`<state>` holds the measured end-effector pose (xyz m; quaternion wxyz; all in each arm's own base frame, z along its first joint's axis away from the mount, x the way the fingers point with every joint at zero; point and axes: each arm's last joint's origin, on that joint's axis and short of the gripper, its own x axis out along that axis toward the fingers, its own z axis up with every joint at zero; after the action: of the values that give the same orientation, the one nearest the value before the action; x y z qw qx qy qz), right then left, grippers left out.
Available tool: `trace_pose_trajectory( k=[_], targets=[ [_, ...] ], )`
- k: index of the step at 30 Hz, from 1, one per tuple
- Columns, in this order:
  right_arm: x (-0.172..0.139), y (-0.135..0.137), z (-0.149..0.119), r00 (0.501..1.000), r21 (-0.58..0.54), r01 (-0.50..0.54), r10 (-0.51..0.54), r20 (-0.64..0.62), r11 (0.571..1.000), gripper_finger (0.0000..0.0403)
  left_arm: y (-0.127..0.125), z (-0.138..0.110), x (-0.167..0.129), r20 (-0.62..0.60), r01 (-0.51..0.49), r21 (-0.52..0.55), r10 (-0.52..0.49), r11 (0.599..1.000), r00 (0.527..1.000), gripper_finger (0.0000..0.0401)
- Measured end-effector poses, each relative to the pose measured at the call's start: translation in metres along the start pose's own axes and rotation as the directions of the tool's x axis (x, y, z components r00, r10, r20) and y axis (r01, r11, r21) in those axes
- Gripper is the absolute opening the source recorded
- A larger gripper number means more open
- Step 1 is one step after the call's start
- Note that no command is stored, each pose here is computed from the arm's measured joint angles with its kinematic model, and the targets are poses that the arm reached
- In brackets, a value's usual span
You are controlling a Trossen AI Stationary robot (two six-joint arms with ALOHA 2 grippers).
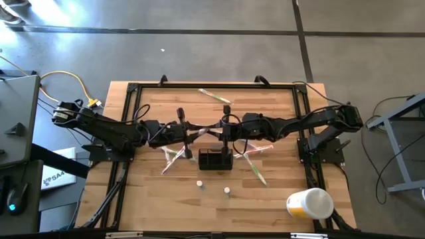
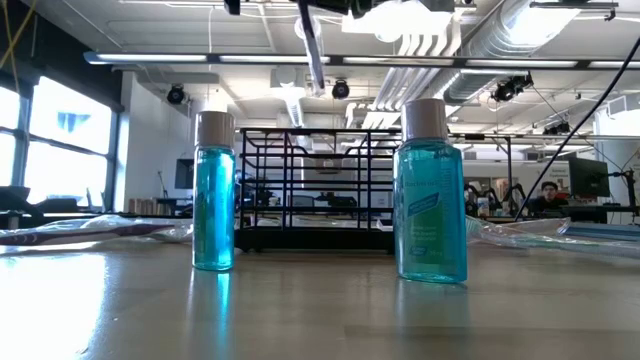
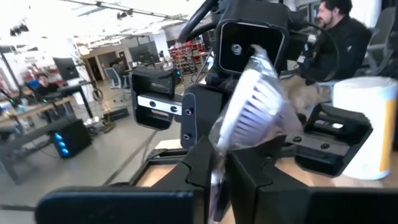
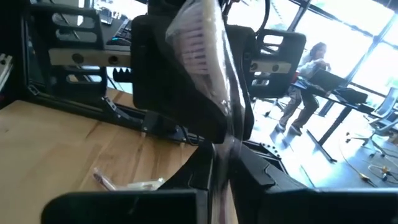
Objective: Pick & Place toothbrushing station
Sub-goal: Put the violet toothbrush into the wire organizer
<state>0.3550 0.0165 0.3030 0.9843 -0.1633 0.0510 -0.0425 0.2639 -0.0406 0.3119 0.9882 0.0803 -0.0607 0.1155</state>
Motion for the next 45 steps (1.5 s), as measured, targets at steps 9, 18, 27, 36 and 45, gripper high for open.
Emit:
trace_pose_trajectory(
  k=[9,18,27,36,45],
  targets=[
    [0.000,-0.001,0.000,1.000,-0.004,0.027,-0.027,-0.005,1.000,0.0020,0.001,0.001,0.000,0.000,-0.042,-0.066,0.042,0.997,0.999,0.0101],
    [0.000,-0.002,0.001,0.999,-0.003,0.052,-0.052,-0.007,0.999,0.0020,-0.003,0.002,-0.002,0.008,0.017,-0.034,-0.016,0.999,1.000,0.0153],
    [-0.016,-0.005,0.013,0.991,-0.022,0.127,-0.128,-0.038,0.992,0.0020,0.008,0.016,-0.012,0.039,-0.088,-0.030,0.089,0.996,0.995,0.0160],
    [-0.053,-0.009,0.031,0.994,0.038,0.047,-0.043,-0.100,0.998,0.0020,0.019,0.013,-0.029,-0.130,-0.191,0.118,0.206,0.974,0.970,0.0160],
    [-0.115,-0.037,0.041,0.995,0.198,0.052,-0.034,-0.093,0.979,0.0020,0.037,0.021,-0.059,-0.222,-0.246,0.132,0.271,0.960,0.937,0.0159]
  ],
)
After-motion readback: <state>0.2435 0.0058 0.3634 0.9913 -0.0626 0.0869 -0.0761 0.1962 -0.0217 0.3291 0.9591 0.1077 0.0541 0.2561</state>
